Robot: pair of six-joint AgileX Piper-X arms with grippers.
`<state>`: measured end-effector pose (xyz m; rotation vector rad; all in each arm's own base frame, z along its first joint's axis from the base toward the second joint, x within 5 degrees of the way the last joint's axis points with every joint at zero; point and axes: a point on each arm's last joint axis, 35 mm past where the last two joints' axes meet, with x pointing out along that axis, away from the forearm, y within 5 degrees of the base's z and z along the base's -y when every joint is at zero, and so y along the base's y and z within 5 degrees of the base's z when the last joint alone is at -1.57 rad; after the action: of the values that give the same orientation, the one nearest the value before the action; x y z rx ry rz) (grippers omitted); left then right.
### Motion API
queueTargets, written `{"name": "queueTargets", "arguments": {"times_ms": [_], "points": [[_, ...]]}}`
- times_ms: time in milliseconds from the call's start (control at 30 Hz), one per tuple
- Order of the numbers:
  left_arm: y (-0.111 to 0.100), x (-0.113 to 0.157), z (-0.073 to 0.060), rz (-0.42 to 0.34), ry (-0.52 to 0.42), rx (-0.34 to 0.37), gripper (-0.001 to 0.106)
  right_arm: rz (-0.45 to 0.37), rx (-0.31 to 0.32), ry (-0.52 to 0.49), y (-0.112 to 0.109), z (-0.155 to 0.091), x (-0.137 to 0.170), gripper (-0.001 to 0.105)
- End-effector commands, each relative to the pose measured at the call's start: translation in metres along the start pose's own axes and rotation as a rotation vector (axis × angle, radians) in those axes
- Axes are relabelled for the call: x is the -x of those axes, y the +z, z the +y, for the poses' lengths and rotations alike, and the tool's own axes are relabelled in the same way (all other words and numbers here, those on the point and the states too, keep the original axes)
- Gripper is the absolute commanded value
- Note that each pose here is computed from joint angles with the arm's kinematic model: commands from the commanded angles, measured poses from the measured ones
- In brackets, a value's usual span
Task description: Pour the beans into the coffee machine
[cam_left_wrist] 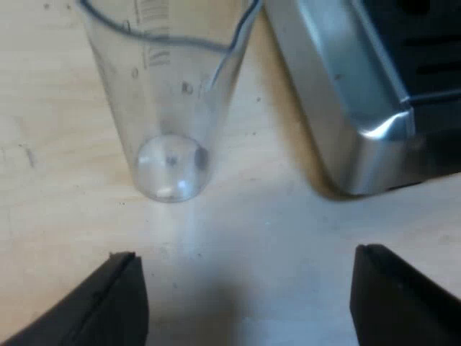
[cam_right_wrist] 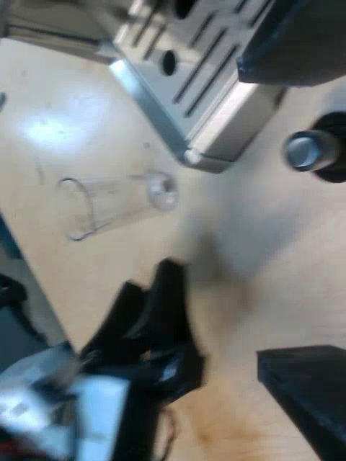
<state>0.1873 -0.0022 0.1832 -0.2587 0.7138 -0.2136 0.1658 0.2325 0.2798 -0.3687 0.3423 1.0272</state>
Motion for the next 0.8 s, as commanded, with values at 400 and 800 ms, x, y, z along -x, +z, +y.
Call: {"name": "queueTargets", "arguments": {"times_ms": [400,800], "points": [[0.037,0.072,-0.029,-0.066,-0.008,0.003,0.062,0.0,0.0,-0.009,0.016,0.002,0.069,0.079],[0.079,0.114,-0.05,-0.194,-0.064,0.025,0.062,0.023,-0.016,-0.173,0.05,-0.015,0.113,0.079]]}}
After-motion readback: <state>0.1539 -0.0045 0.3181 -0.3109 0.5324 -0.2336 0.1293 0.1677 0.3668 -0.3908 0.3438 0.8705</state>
